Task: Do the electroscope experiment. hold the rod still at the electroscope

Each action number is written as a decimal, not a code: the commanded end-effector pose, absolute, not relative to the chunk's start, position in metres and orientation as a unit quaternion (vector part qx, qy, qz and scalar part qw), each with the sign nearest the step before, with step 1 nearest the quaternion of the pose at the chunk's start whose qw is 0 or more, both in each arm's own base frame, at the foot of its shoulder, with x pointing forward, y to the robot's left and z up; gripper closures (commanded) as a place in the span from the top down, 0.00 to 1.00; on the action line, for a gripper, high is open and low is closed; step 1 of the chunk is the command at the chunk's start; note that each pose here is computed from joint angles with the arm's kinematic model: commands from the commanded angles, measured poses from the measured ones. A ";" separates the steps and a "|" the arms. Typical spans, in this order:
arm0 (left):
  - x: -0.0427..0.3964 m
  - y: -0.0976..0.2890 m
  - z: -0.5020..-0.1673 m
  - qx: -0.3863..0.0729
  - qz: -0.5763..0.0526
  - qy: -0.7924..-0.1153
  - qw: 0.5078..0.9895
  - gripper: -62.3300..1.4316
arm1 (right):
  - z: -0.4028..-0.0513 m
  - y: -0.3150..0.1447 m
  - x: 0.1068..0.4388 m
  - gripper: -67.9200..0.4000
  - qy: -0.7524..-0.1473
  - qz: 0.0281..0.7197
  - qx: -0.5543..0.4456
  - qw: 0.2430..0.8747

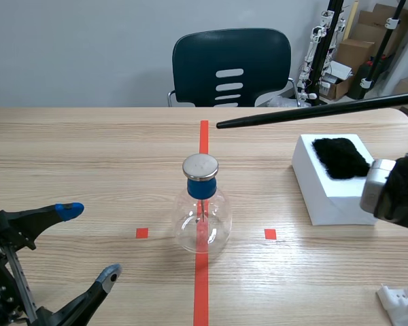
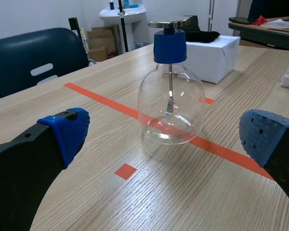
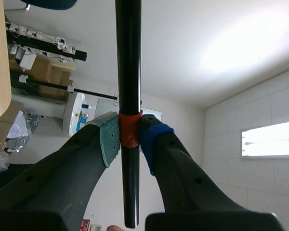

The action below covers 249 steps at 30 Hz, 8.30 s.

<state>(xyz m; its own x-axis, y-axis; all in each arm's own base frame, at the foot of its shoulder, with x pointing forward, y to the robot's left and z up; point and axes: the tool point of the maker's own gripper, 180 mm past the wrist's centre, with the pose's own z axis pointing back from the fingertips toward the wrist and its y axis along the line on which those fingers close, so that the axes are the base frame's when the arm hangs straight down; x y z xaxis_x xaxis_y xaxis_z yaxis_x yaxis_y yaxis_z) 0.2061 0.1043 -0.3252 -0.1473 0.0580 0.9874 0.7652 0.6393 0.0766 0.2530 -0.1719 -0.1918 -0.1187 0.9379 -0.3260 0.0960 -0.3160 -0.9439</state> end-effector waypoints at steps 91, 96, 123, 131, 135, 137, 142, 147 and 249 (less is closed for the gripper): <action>0.208 0.103 -0.317 -0.301 -0.297 -0.705 0.569 1.00 | -0.204 -0.157 0.266 0.01 -0.447 0.620 -0.550 0.335; 0.208 0.103 -0.317 -0.301 -0.297 -0.705 0.569 1.00 | -0.204 -0.157 0.266 0.01 -0.447 0.620 -0.550 0.335; 0.208 0.103 -0.317 -0.301 -0.297 -0.705 0.569 1.00 | -0.203 -0.157 0.266 0.01 -0.447 0.620 -0.550 0.335; 0.208 0.103 -0.317 -0.301 -0.297 -0.705 0.569 1.00 | -0.204 -0.157 0.266 0.01 -0.447 0.620 -0.550 0.336; 0.208 0.103 -0.317 -0.301 -0.297 -0.705 0.569 1.00 | -0.204 -0.158 0.265 0.01 -0.449 0.619 -0.549 0.338; 0.208 0.103 -0.317 -0.301 -0.297 -0.705 0.569 1.00 | -0.205 -0.159 0.263 0.01 -0.448 0.620 -0.546 0.341; 0.208 0.103 -0.317 -0.301 -0.297 -0.705 0.569 1.00 | -0.202 -0.164 0.253 0.01 -0.450 0.616 -0.538 0.359; 0.208 0.103 -0.317 -0.301 -0.297 -0.705 0.569 1.00 | -0.184 -0.175 0.242 0.01 -0.459 0.593 -0.542 0.381; 0.208 0.103 -0.318 -0.301 -0.297 -0.705 0.569 1.00 | -0.216 -0.212 0.100 0.01 -0.455 0.584 -0.435 0.513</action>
<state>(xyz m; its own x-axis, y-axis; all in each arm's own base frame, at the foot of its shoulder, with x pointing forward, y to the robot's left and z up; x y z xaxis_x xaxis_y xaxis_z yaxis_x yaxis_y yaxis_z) 0.2061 0.1043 -0.3252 -0.1473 0.0582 0.9874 0.7650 0.6395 0.0765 0.0965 -0.2113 -0.2240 -0.0884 0.9958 -0.0224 -0.2311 -0.0424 -0.9720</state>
